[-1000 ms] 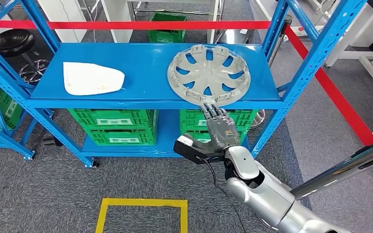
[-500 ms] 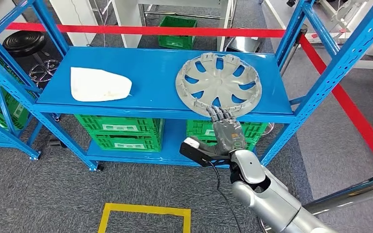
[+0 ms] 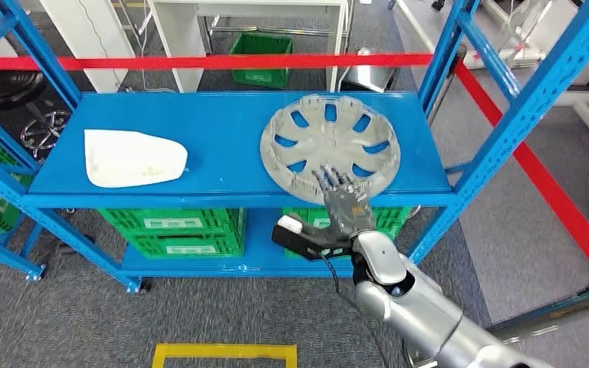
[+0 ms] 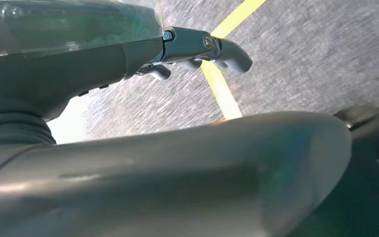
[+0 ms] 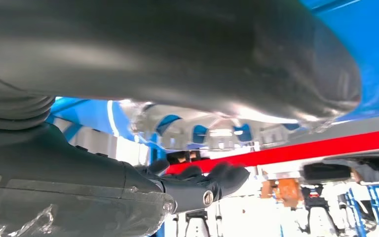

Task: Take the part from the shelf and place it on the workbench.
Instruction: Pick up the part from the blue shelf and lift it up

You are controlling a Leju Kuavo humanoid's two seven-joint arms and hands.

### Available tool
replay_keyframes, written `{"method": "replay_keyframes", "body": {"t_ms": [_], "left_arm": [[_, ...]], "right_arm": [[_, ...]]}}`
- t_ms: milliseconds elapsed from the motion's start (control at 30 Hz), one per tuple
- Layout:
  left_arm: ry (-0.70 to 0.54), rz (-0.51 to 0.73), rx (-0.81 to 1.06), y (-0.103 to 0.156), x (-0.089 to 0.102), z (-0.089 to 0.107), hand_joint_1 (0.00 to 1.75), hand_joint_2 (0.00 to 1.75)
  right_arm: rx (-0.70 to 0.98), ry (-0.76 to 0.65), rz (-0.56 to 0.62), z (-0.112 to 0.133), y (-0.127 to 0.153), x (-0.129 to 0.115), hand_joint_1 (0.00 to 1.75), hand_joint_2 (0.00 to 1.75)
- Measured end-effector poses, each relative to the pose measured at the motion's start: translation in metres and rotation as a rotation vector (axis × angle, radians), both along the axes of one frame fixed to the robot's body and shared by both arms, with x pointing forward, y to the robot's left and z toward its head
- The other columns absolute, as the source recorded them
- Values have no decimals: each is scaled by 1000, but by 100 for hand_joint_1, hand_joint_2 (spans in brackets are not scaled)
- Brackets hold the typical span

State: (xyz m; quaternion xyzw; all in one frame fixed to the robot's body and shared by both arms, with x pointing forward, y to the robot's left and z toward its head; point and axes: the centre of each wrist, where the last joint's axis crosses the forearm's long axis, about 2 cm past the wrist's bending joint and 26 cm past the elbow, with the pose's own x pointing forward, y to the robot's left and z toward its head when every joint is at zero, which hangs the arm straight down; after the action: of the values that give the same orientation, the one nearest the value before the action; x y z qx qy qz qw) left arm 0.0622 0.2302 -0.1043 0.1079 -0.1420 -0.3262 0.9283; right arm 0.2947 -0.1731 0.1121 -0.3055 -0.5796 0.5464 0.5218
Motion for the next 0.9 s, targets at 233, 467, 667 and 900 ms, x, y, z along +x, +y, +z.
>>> {"method": "replay_keyframes", "body": {"t_ms": [233,467,667,900], "left_arm": [[-6,0,2,0,3,0,0,0],[-7,0,1,-1,3,1,0,0],[-9,0,2,-1,5,1,0,0],[-1,2,6,0,1,0,0,0]], "right_arm": [[1,2,-2,-1,0,0,0,0],[-2,5,-3,-2,-1,-1,0,0],[-3,2,-3,0,-1,1,0,0],[-6,11,0,-2,-1,-1,0,0]]}}
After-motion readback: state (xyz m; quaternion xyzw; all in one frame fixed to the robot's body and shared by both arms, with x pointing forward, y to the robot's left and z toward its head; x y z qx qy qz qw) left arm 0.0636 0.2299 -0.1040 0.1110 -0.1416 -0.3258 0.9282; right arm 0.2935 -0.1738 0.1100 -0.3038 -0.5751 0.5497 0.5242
